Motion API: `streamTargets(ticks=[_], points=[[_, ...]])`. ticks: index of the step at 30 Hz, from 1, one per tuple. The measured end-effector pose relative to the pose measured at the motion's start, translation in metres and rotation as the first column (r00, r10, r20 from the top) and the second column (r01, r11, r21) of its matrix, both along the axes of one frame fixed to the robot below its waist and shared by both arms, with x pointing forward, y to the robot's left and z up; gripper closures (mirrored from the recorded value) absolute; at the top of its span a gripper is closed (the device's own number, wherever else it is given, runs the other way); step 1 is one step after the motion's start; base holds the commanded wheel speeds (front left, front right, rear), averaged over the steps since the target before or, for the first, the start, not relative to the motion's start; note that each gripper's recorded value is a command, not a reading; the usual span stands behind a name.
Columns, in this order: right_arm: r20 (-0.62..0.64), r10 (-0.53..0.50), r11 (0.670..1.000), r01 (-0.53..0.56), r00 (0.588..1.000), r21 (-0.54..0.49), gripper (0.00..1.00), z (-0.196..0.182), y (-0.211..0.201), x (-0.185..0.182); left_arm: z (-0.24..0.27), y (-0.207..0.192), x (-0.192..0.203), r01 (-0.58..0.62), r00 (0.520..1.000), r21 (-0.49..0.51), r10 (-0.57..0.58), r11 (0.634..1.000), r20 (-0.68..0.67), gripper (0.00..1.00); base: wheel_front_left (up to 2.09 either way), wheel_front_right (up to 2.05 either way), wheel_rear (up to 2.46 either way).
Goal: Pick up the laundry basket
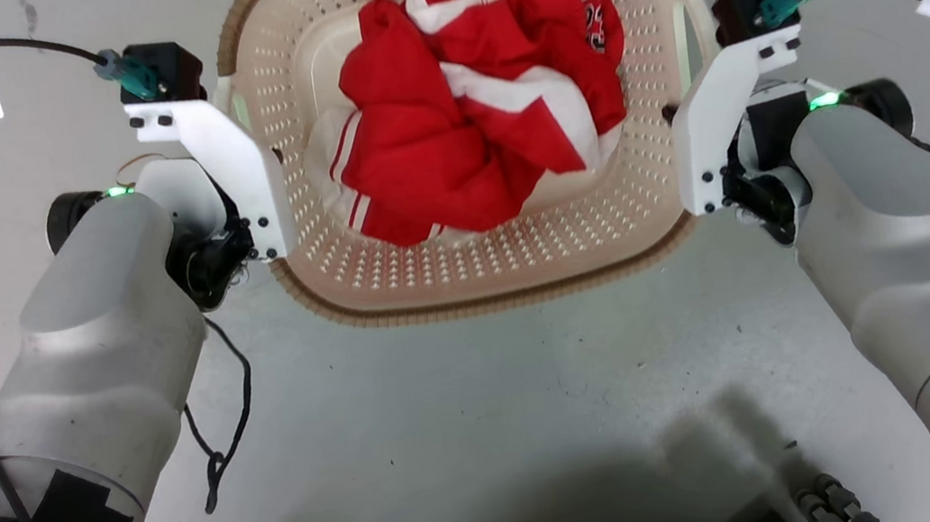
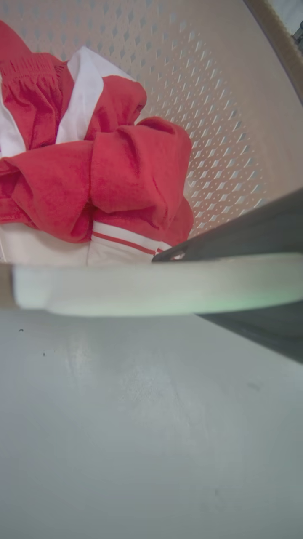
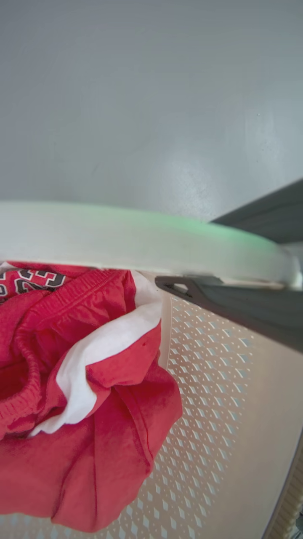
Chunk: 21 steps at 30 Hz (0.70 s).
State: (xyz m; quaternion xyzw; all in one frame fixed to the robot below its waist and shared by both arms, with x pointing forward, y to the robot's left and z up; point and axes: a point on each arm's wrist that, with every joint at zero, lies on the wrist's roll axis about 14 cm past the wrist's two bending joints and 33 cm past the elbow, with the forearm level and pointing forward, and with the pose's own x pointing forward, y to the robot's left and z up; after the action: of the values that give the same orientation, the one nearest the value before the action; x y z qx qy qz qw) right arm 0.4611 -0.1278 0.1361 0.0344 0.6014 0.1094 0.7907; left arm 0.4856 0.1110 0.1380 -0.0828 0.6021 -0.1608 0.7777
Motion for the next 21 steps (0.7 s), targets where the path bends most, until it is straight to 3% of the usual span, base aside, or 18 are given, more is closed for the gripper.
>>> streamTargets(ticks=[9, 21], points=[[-0.119, 0.027, 1.000, -0.026, 0.992, 0.007, 1.00, 0.027, 0.005, -0.020, 0.029, 0.002, -0.012, 0.000, 0.998, 0.008, 0.001, 1.000, -0.062, 1.00, 0.00, 0.00, 0.00], [-0.147, 0.050, 0.999, -0.048, 0.988, 0.016, 1.00, 0.111, 0.009, -0.037, 0.113, 0.006, -0.032, -0.016, 0.995, 0.005, 0.017, 1.000, -0.099, 1.00, 0.00, 0.00, 0.00]])
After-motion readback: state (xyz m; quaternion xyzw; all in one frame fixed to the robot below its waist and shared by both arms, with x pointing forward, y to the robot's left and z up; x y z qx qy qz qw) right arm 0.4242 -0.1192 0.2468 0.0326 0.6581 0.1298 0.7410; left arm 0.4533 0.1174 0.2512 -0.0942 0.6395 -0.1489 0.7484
